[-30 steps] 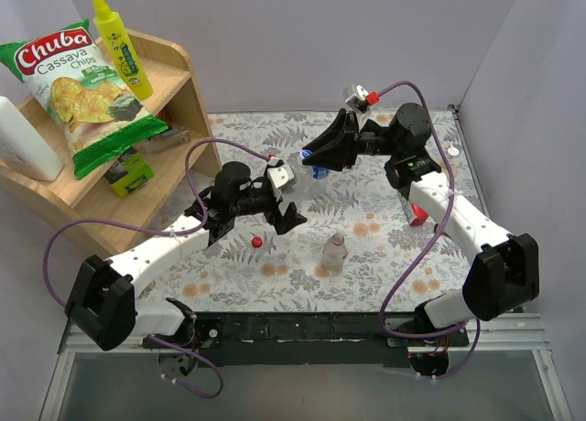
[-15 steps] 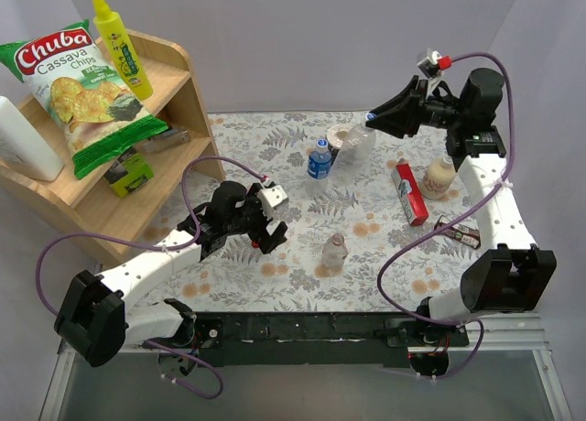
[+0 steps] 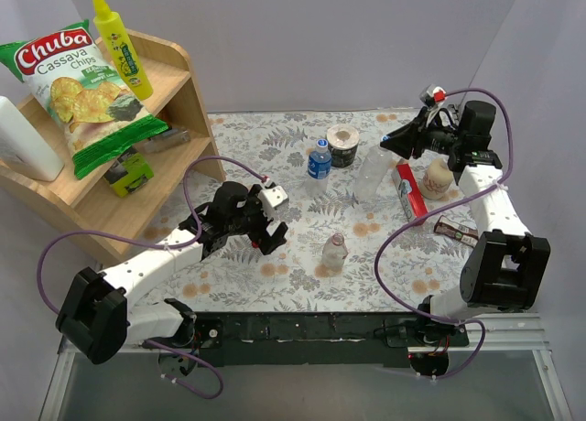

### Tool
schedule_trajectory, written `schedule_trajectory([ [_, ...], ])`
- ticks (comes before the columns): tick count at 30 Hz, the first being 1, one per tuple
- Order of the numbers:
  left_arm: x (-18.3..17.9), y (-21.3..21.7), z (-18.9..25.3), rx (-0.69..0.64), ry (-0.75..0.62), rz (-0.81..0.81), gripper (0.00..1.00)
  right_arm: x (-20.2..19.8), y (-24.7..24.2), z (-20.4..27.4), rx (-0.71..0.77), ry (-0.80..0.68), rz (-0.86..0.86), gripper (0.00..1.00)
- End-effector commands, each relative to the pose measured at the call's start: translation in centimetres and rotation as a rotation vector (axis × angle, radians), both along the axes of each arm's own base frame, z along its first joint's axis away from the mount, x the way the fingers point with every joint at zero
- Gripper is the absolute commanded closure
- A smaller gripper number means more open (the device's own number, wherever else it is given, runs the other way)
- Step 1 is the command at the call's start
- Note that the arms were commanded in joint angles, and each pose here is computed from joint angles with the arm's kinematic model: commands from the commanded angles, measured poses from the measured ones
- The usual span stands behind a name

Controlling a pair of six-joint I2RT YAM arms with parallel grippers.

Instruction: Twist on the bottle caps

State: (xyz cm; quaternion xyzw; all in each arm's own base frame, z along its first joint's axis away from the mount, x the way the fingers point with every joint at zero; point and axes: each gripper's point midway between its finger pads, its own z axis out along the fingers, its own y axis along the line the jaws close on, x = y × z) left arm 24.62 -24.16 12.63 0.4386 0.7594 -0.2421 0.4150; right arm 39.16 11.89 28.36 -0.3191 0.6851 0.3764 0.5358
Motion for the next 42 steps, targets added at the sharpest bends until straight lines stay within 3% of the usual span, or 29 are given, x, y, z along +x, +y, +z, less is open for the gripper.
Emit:
schedule_trajectory([
  [1, 0.2, 0.1, 0.2, 0.005, -0.016, -0.003, 0.02, 1.1, -0.6, 0.2, -0.081, -0.159, -0.007, 0.97],
  [20, 0.2, -0.2, -0.7, 0.016, 0.006, -0.021, 0.02, 0.9, -1.2, -5.1, -0.133, -0.027, -0.025, 0.84],
  [33, -0.1, -0.1, -0.7, 0.013, 0.004, -0.026, 0.02, 1.1, -1.6, -6.3, -0.15, 0.009, -0.053, 0.65],
  [42, -0.3, -0.1, -0.7, 0.01, 0.004, -0.036, 0.02, 1.0, -1.8, -6.6, -0.16, 0.016, -0.064, 0.59],
])
